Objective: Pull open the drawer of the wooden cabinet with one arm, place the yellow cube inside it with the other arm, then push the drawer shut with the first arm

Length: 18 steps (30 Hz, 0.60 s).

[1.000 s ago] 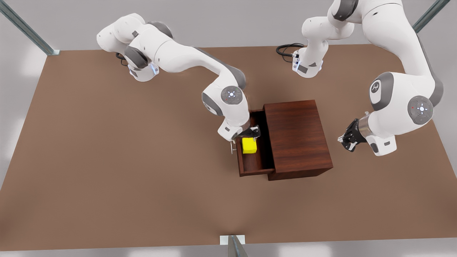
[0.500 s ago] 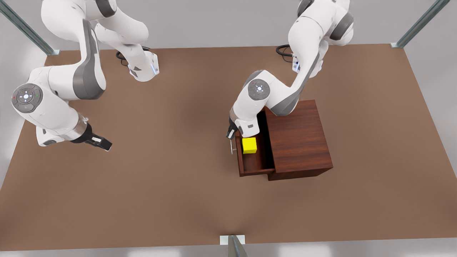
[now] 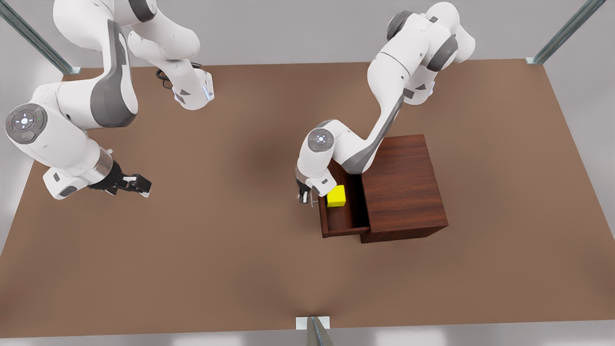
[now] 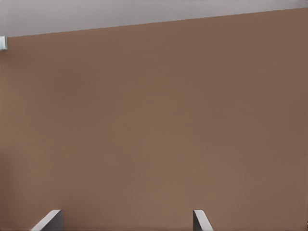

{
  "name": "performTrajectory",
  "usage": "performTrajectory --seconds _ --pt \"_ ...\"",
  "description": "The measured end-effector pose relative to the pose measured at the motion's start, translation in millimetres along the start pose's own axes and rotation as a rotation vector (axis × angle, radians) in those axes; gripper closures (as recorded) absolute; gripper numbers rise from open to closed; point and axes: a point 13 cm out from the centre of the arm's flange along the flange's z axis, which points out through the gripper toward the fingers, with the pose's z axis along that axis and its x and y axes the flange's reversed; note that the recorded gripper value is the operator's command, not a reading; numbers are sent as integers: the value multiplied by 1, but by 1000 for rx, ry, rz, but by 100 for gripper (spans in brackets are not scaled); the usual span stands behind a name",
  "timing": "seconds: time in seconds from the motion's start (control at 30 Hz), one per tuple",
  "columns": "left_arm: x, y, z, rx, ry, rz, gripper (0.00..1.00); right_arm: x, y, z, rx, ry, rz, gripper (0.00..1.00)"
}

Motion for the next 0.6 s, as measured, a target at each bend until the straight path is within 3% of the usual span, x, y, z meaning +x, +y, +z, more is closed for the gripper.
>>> performTrajectory --seconds 0.6 --pt "-105 9 9 -208 -175 -27 79 0 7 9 0 11 -110 0"
